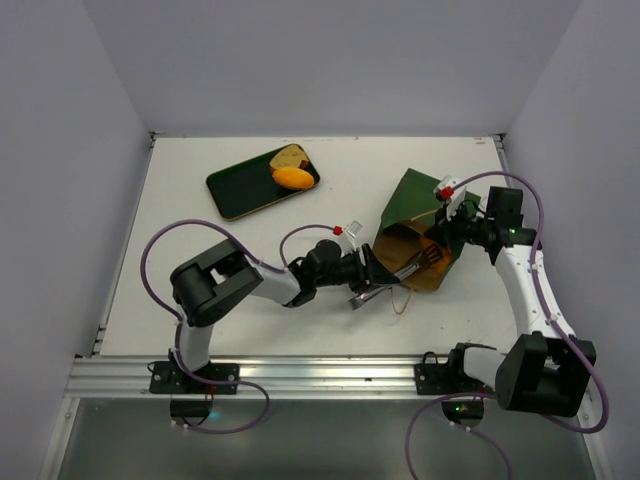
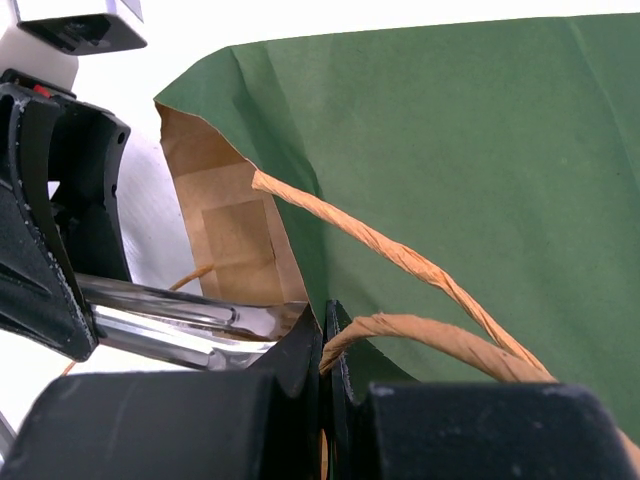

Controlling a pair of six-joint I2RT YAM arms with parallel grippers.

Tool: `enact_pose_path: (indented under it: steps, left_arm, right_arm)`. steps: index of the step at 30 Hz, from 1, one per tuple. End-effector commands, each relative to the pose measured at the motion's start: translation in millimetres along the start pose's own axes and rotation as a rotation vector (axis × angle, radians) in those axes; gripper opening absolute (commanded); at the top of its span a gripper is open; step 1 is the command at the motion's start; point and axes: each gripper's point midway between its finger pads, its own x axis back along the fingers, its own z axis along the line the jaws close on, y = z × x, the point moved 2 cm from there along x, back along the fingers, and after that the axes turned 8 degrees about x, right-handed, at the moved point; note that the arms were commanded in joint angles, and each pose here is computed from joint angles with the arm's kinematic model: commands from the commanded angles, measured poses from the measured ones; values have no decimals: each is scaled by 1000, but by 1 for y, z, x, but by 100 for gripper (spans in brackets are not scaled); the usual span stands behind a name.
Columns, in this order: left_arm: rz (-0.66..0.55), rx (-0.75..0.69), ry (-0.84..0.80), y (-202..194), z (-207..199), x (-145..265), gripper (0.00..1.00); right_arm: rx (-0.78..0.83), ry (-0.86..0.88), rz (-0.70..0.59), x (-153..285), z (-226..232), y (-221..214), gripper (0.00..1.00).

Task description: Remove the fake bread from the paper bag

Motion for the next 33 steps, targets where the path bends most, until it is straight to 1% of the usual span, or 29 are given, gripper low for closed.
enact_pose_path:
  steps: [1, 11, 20, 33]
  left_arm:
    - [-14, -9, -101, 10, -26, -2, 54]
    - [-6, 16, -49, 13, -18, -7, 54]
    - [-12, 11, -63, 20, -24, -7, 56]
    - [-8, 42, -46, 27, -17, -13, 58]
  right_arm:
    - [31, 14, -66, 3, 3, 14, 0]
    - [31, 18, -68, 3, 4, 14, 0]
    - [28, 19, -70, 3, 4, 14, 0]
    - [29, 25, -73, 2, 5, 14, 0]
